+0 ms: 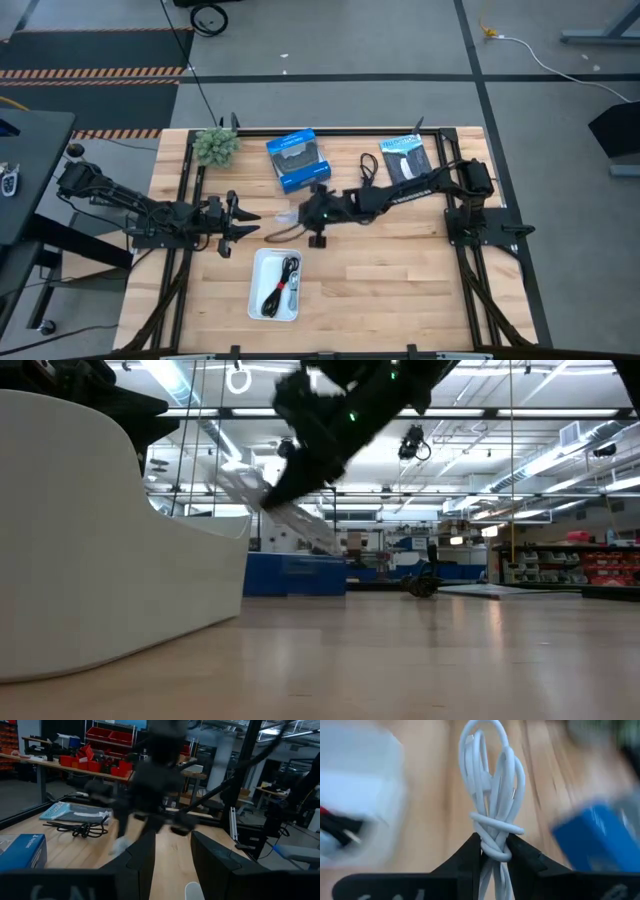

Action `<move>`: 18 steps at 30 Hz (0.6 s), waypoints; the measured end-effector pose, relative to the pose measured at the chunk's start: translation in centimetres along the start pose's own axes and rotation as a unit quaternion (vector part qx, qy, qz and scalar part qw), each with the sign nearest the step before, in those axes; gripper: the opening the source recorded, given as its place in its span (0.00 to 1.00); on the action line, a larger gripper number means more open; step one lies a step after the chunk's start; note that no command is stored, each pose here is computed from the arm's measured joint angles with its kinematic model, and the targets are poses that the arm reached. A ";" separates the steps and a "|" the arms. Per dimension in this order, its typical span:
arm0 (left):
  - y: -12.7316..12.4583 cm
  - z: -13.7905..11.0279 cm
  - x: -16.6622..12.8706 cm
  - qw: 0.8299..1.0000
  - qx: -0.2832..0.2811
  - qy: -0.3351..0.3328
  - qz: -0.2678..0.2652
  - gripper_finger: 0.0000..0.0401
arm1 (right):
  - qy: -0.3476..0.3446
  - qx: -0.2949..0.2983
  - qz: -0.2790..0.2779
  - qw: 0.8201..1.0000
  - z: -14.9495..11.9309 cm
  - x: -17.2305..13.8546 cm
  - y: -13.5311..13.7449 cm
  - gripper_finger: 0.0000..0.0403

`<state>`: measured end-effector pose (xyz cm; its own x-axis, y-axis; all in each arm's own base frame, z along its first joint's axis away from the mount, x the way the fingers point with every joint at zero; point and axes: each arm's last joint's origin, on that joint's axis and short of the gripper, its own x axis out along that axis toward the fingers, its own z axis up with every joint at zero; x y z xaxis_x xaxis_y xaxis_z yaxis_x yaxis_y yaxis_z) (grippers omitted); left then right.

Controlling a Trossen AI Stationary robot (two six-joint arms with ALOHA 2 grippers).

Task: Pick and place USB-C Cables
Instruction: Put the white charger cable into the white bin

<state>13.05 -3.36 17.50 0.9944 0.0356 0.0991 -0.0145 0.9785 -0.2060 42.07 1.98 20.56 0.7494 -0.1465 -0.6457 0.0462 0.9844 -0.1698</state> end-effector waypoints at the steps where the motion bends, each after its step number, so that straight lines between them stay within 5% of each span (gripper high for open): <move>1: 0.0 0.0 0.0 1.000 0.000 0.000 0.000 0.33 | -0.024 -0.011 0.004 1.000 0.5 -0.1 0.6 0.20; 10: 0.0 0.0 0.0 1.000 0.000 0.000 0.000 0.33 | -0.239 -0.082 0.028 0.967 4.3 -2.3 5.8 0.20; 18: 0.0 0.0 0.0 1.000 0.000 0.000 0.000 0.33 | -0.347 -0.112 0.049 0.930 3.6 -1.2 9.8 0.20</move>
<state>13.05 -3.36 17.50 0.9944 0.0355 0.0999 -0.0142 0.9784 -0.2062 43.99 12.20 22.40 0.9920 0.1187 -0.0429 -0.1262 0.9330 -0.3370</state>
